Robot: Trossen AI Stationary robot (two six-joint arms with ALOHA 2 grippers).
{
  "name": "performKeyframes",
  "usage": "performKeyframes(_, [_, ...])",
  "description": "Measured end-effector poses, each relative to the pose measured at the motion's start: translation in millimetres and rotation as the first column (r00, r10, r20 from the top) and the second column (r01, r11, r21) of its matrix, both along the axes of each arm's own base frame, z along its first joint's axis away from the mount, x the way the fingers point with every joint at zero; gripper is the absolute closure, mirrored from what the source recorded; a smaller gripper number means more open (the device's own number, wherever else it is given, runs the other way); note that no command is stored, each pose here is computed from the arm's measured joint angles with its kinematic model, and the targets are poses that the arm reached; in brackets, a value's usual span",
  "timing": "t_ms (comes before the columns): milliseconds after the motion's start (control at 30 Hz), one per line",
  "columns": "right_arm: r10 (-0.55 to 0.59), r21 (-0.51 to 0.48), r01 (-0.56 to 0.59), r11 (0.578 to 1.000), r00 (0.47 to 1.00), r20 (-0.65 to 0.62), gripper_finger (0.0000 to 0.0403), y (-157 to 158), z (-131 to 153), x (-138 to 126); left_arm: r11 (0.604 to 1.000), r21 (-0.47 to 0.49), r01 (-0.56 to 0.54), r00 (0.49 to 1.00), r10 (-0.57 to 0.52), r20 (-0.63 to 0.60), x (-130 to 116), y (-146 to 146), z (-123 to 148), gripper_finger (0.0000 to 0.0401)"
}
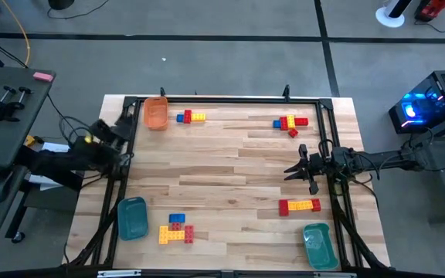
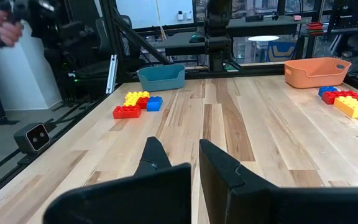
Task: Sort blocks
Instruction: Put the blue game piece into the orange bin
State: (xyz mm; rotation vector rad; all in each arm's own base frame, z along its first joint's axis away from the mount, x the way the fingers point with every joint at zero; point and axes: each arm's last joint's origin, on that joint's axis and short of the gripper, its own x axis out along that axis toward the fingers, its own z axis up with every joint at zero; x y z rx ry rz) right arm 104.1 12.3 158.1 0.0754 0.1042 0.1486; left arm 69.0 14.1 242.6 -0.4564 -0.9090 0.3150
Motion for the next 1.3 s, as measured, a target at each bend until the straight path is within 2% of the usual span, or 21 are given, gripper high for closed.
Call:
performKeyframes(33, [0.000,0.000,0.000,1.000,1.000,0.000,0.0402,0,0,0,1.000,0.024,0.008,1.000,-0.008,0.012,2,0,8,0.0401])
performKeyframes(100, [0.000,0.000,0.000,1.000,1.000,0.000,0.0402,0,0,0,0.989,0.116,0.092,0.995,-0.088,-0.042,16,-3,26,0.0401])
performKeyframes(167, [0.000,0.000,0.000,1.000,1.000,0.000,0.0402,0,0,0,0.959,0.193,0.208,0.970,-0.178,-0.164,42,-7,44,0.0401])
performKeyframes(233, [0.000,0.000,0.000,1.000,1.000,0.000,0.0402,0,0,0,0.933,0.208,0.292,0.931,-0.227,-0.286,71,-9,56,0.0401])
performKeyframes(300, [0.000,0.000,0.000,1.000,1.000,0.000,0.0402,0,0,0,0.930,0.174,0.324,0.892,-0.240,-0.382,99,-9,65,0.0401])
performKeyframes(400, [0.000,0.000,0.000,1.000,1.000,-0.001,0.0402,0,0,0,0.942,0.027,0.334,0.846,-0.287,-0.449,132,-5,74,0.0401])
performKeyframes(467, [0.000,0.000,0.000,1.000,1.000,-0.001,0.0402,0,0,0,0.945,-0.063,0.322,0.830,-0.314,-0.460,149,0,77,0.0401])
performKeyframes(533, [0.000,0.000,0.000,1.000,1.000,-0.002,0.0402,0,0,0,0.921,-0.152,0.359,0.816,-0.388,-0.427,160,2,80,0.0401])
performKeyframes(600, [0.000,0.000,0.000,1.000,1.000,-0.002,0.0402,0,0,0,0.871,-0.212,0.444,0.779,-0.492,-0.388,166,1,82,0.0401])
performKeyframes(667, [0.000,0.000,0.000,1.000,1.000,-0.002,0.0402,0,0,0,0.802,-0.238,0.548,0.709,-0.596,-0.376,169,-1,81,0.0401])
performKeyframes(833, [0.000,0.000,0.000,1.000,1.000,-0.002,0.0402,0,0,0,0.686,-0.236,0.688,0.572,-0.713,-0.405,170,-6,78,0.0401])
performKeyframes(900, [0.000,0.000,0.000,1.000,1.000,-0.002,0.0402,0,0,0,0.589,-0.266,0.763,0.471,-0.789,-0.395,169,-9,78,0.0401])
performKeyframes(1033, [0.000,0.000,0.000,1.000,1.000,-0.002,0.0402,0,0,0,0.337,-0.336,0.880,0.201,-0.903,-0.380,161,-25,80,0.0394])
performKeyframes(1100, [0.000,0.000,0.000,1.000,1.000,-0.002,0.0402,0,0,0,0.255,-0.364,0.896,0.116,-0.925,-0.361,156,-41,81,0.0384])
performKeyframes(1133, [0.000,0.000,0.000,1.000,1.000,-0.002,0.0402,0,0,0,0.227,-0.367,0.902,0.091,-0.931,-0.353,154,-50,82,0.0377])
performKeyframes(1200, [0.000,0.000,0.000,1.000,1.000,-0.002,0.0402,0,0,0,0.198,-0.383,0.902,0.056,-0.935,-0.350,152,-68,87,0.0359])
performKeyframes(1300, [0.000,0.000,0.000,1.000,1.000,-0.002,0.0402,0,0,0,0.207,-0.451,0.868,-0.013,-0.899,-0.438,157,-90,91,0.0322])
